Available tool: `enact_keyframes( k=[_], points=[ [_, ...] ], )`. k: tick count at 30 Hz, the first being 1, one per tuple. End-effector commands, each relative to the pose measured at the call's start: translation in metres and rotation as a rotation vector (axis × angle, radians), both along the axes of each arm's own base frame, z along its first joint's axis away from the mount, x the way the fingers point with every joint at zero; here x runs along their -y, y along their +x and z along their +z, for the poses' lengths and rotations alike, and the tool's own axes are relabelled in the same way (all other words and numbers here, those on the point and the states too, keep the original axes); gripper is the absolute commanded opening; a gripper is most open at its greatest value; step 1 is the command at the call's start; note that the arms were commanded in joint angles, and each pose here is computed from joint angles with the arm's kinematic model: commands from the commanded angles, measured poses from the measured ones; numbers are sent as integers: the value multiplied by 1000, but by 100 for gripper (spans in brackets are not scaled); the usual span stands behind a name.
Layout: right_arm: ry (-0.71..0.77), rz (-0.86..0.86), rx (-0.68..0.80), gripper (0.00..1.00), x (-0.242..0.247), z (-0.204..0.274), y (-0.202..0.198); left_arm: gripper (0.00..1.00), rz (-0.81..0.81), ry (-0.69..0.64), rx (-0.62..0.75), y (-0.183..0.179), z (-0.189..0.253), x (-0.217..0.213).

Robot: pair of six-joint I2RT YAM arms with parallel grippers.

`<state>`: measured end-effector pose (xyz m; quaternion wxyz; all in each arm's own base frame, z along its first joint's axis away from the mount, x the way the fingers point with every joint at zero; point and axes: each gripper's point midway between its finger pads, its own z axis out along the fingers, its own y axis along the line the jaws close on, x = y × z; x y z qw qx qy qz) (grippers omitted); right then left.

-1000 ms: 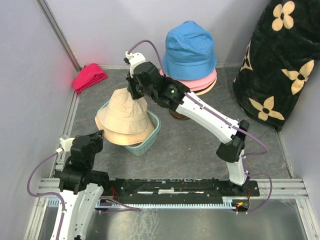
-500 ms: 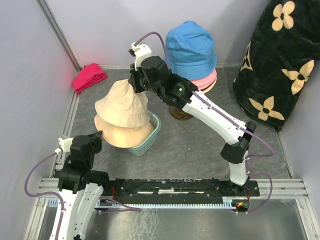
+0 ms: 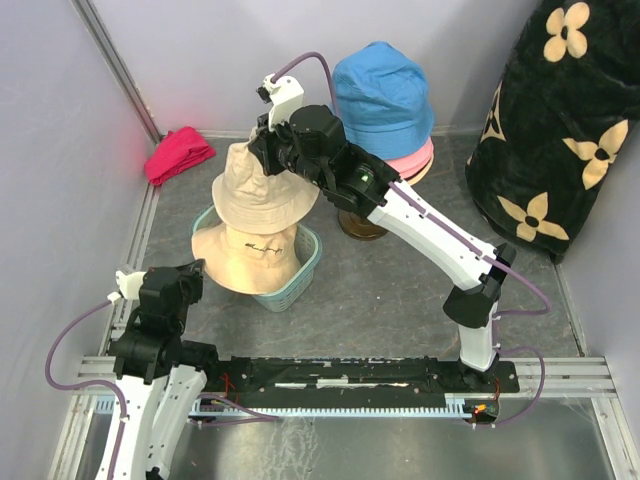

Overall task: Stack the hats
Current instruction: Pick up the hat from the bin.

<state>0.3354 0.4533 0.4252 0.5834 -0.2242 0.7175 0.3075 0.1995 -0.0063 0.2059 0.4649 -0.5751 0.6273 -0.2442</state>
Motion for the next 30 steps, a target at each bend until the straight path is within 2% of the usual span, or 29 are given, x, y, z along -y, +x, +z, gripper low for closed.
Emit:
enact_keyframes(
  k=[1, 5, 9, 21, 30],
  points=[
    [164, 53, 156, 1, 8, 79, -13, 3, 8, 47, 54, 6, 24, -5],
    [176, 89, 196, 1, 2, 87, -16, 5, -1, 45, 58, 8, 26, -3],
    [189, 104, 228, 1, 0, 94, -17, 18, -5, 45, 62, 9, 26, -3],
    [250, 157, 355, 1, -1, 128, -27, 50, -6, 47, 74, 8, 32, -3],
    [299, 151, 466, 1, 7, 164, -32, 57, 17, 57, 104, 7, 46, -8]
  ],
)
